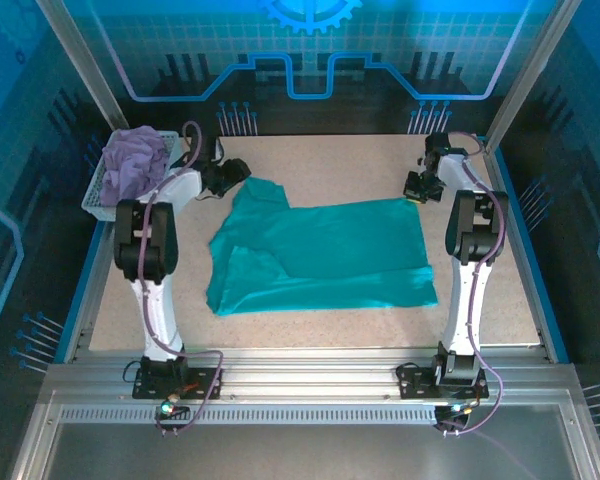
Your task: Fold the inside-out t-shirt
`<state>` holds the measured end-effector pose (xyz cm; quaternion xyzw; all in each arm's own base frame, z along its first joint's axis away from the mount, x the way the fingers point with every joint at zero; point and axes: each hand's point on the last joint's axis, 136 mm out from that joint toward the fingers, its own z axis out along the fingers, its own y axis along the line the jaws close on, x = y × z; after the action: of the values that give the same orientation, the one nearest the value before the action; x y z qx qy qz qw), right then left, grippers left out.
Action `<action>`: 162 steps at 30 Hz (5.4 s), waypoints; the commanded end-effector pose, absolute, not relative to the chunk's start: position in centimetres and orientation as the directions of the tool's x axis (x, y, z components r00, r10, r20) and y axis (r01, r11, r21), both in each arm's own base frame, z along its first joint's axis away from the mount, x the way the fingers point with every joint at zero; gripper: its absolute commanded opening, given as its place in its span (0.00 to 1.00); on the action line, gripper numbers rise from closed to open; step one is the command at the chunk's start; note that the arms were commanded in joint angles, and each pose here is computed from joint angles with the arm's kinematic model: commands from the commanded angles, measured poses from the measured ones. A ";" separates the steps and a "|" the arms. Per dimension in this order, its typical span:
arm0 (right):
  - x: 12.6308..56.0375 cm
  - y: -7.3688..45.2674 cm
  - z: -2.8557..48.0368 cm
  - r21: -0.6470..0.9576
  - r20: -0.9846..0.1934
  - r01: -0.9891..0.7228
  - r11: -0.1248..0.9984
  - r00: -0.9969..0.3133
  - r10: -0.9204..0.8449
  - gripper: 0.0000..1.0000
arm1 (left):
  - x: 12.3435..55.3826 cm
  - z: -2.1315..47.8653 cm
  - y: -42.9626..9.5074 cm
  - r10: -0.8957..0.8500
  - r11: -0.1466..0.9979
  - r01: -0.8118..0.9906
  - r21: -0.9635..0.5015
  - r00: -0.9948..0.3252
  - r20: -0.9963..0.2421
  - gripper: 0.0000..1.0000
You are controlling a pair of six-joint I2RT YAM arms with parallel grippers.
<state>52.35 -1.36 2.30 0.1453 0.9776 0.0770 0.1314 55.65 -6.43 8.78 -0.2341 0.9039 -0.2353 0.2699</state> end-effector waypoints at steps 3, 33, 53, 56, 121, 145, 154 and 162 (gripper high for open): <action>51.7 -0.3 1.2 0.189 -0.188 0.234 0.954 -0.944 0.269 0.00 | 56.9 6.4 -6.9 -0.505 0.795 -0.294 -0.531 -0.806 -0.309 0.52; 52.8 -1.6 6.1 0.207 -0.342 0.156 0.966 -0.913 0.221 0.00 | 59.5 10.5 -7.9 -0.475 0.787 -0.201 -0.583 -0.800 -0.366 0.01; 52.7 -1.3 5.2 0.225 -0.319 0.152 0.962 -0.922 0.220 0.00 | 60.8 4.4 -7.8 -0.476 0.775 -0.274 -0.570 -0.846 -0.241 0.19; 52.7 -1.2 5.0 0.229 -0.314 0.153 0.961 -0.923 0.222 0.00 | 60.8 4.2 -7.7 -0.479 0.773 -0.277 -0.571 -0.845 -0.238 0.17; 53.4 -1.4 4.7 0.246 -0.321 0.153 0.957 -0.919 0.229 0.00 | 60.8 2.3 -6.2 -0.368 0.900 -0.263 -0.347 -0.884 -0.287 0.06; 46.6 -3.2 10.0 0.216 -0.471 0.116 0.969 -0.857 0.208 0.00 | 48.6 16.0 -7.4 -0.440 0.851 -0.193 -0.489 -0.770 -0.462 0.00; 41.0 -3.5 7.5 0.150 -0.387 0.217 0.964 -0.885 0.260 0.00 | 40.8 16.4 -7.5 -0.485 0.815 -0.219 -0.536 -0.765 -0.423 0.00; 38.3 -3.2 7.5 0.126 -0.358 0.226 0.966 -0.898 0.257 0.00 | 36.2 17.4 -6.9 -0.472 0.829 -0.216 -0.516 -0.766 -0.437 0.00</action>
<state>39.30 -3.33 6.73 0.1205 0.9733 0.0528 0.1883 37.86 -6.84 17.80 -0.1839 0.9089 -0.2241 0.2998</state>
